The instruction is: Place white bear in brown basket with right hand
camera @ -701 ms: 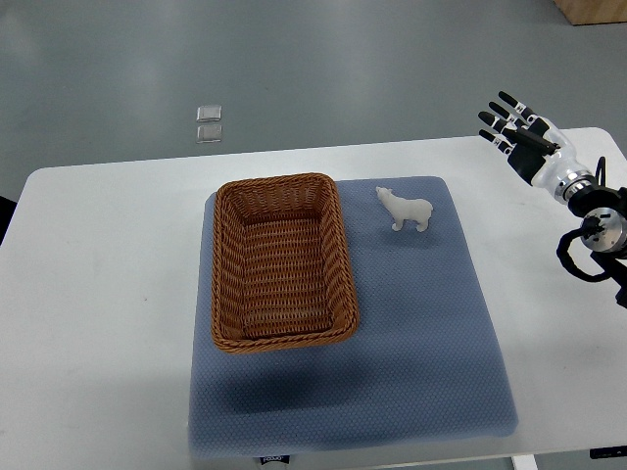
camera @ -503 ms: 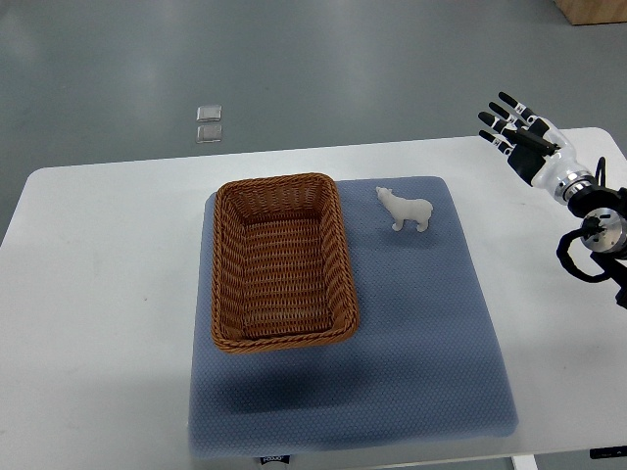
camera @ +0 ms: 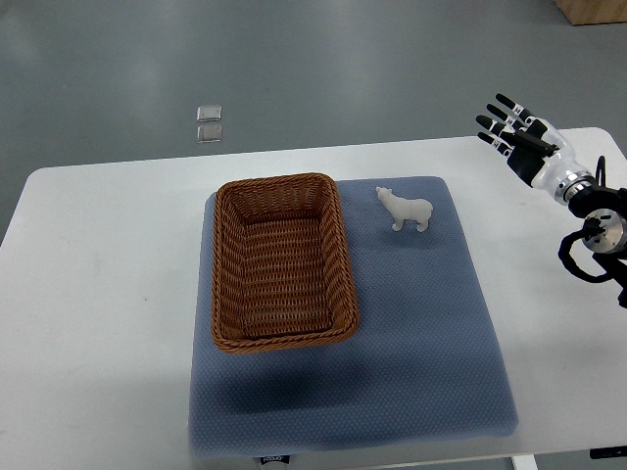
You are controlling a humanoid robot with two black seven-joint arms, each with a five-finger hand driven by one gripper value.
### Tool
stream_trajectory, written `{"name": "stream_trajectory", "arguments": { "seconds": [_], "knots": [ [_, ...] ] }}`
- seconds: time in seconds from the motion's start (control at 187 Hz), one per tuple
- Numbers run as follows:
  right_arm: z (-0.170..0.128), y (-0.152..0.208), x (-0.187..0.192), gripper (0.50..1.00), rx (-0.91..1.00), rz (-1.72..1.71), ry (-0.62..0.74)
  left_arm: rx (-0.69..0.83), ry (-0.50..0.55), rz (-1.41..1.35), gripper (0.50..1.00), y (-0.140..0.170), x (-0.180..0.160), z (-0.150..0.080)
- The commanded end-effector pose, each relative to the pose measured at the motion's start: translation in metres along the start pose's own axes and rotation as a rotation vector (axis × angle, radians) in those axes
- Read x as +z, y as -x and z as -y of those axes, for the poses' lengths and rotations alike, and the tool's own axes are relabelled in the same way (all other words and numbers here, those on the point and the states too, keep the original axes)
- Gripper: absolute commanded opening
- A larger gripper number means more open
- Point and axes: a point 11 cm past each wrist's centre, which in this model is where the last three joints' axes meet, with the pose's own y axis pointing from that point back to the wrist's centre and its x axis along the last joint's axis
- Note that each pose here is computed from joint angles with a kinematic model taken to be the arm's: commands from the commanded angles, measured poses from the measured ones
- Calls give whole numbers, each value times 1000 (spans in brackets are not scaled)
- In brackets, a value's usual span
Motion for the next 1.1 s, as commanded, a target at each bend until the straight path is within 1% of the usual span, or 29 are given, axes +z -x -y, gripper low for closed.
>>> {"name": "stream_trajectory", "arguments": {
  "seconds": [0.0,0.802,1.096],
  "knots": [
    [1,1,-1,926,-3,2,-4,0,0,1,1000,0,0,0],
    [1,5,-3,926,-31,7,-7,0,0,-1,1000,0,0,0],
    [4,11,-4,926,-56,-24,-1,0,0,-1,1000,0,0,0]
  ]
}}
